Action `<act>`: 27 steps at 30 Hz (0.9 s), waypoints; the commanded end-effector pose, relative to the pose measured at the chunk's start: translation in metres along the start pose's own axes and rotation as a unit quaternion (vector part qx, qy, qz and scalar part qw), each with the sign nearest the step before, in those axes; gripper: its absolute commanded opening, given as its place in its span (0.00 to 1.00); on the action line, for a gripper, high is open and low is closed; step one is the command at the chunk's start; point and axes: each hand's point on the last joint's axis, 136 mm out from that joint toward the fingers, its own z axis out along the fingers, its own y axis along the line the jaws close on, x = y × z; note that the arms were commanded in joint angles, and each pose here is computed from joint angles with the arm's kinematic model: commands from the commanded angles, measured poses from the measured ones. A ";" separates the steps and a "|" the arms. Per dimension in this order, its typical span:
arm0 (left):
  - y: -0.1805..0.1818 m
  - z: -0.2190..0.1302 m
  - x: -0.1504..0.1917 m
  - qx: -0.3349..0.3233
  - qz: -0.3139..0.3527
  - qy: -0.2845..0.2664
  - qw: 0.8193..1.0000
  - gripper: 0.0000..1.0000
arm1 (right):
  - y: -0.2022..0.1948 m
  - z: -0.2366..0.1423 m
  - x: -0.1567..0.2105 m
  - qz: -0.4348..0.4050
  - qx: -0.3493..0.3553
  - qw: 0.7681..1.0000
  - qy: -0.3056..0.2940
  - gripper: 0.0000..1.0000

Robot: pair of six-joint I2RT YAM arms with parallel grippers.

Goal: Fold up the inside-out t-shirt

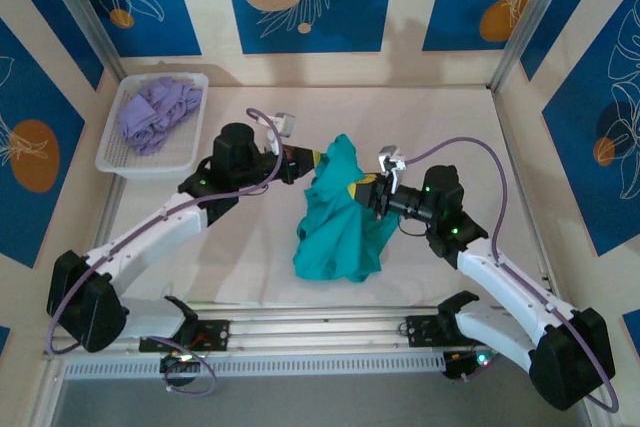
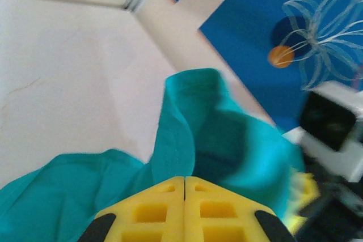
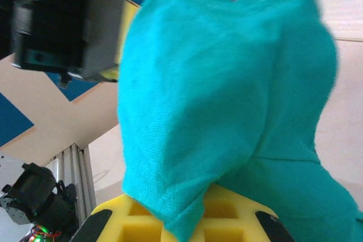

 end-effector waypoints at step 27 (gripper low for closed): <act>-0.094 -0.055 -0.016 0.188 0.122 -0.034 0.974 0.00 | 0.048 -0.026 -0.036 -0.045 -0.027 0.999 0.012 0.55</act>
